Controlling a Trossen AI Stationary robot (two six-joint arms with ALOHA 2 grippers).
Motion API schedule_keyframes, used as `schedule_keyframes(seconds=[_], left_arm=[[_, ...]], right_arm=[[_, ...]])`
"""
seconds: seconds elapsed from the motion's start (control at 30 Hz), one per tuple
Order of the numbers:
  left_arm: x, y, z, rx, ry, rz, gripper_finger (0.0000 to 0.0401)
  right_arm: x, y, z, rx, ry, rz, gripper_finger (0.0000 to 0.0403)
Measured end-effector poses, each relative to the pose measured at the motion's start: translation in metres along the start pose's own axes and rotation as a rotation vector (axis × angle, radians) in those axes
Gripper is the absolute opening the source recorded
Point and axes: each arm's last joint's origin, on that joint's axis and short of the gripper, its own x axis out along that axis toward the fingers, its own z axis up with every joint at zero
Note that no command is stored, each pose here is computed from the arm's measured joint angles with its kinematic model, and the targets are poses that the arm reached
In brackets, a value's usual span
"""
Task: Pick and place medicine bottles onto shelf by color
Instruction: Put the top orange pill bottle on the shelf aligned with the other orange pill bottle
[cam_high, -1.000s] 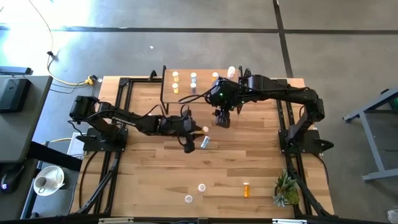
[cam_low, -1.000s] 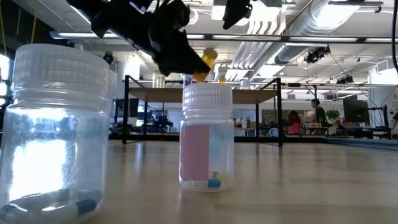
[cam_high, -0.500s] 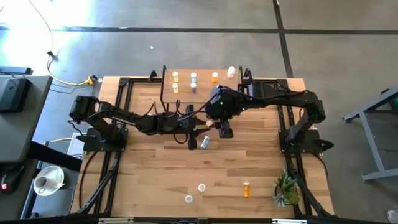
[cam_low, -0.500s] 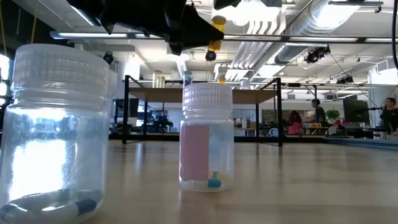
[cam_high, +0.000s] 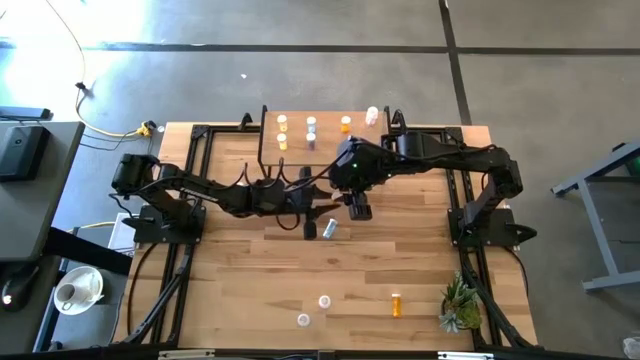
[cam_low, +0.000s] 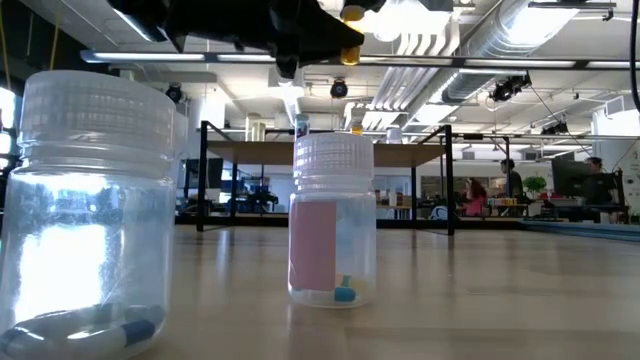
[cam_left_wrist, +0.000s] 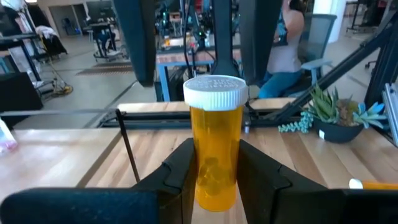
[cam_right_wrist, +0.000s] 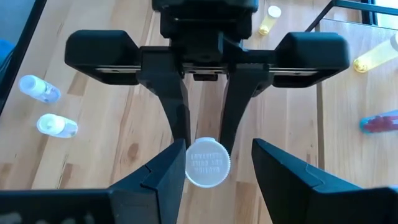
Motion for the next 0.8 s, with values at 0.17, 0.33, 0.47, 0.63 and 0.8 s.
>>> schedule_keyframes(seconds=[0.17,0.33,0.47,0.63,0.8], left_arm=[[0.0000,0.0011,0.0033,-0.002,-0.034,0.012,0.0085],[-0.0001,0.0018,0.0064,-0.007,-0.065,0.017,0.0085],[0.0000,0.0021,0.0064,-0.006,-0.066,0.019,0.0085],[0.0004,0.0048,0.0062,-0.006,-0.066,0.027,0.0085],[0.0006,0.0065,0.0061,-0.006,-0.065,0.033,0.0085]], right_arm=[[-0.0002,0.0001,-0.0005,0.001,0.005,0.001,0.0177],[-0.0002,0.0003,-0.0015,-0.001,0.015,0.003,0.0177],[-0.0002,0.0001,-0.0014,-0.001,0.014,0.002,0.0177],[-0.0002,0.0001,-0.0014,0.002,0.014,0.002,0.0177],[-0.0002,-0.0002,-0.0015,0.003,0.014,-0.001,0.0164]])
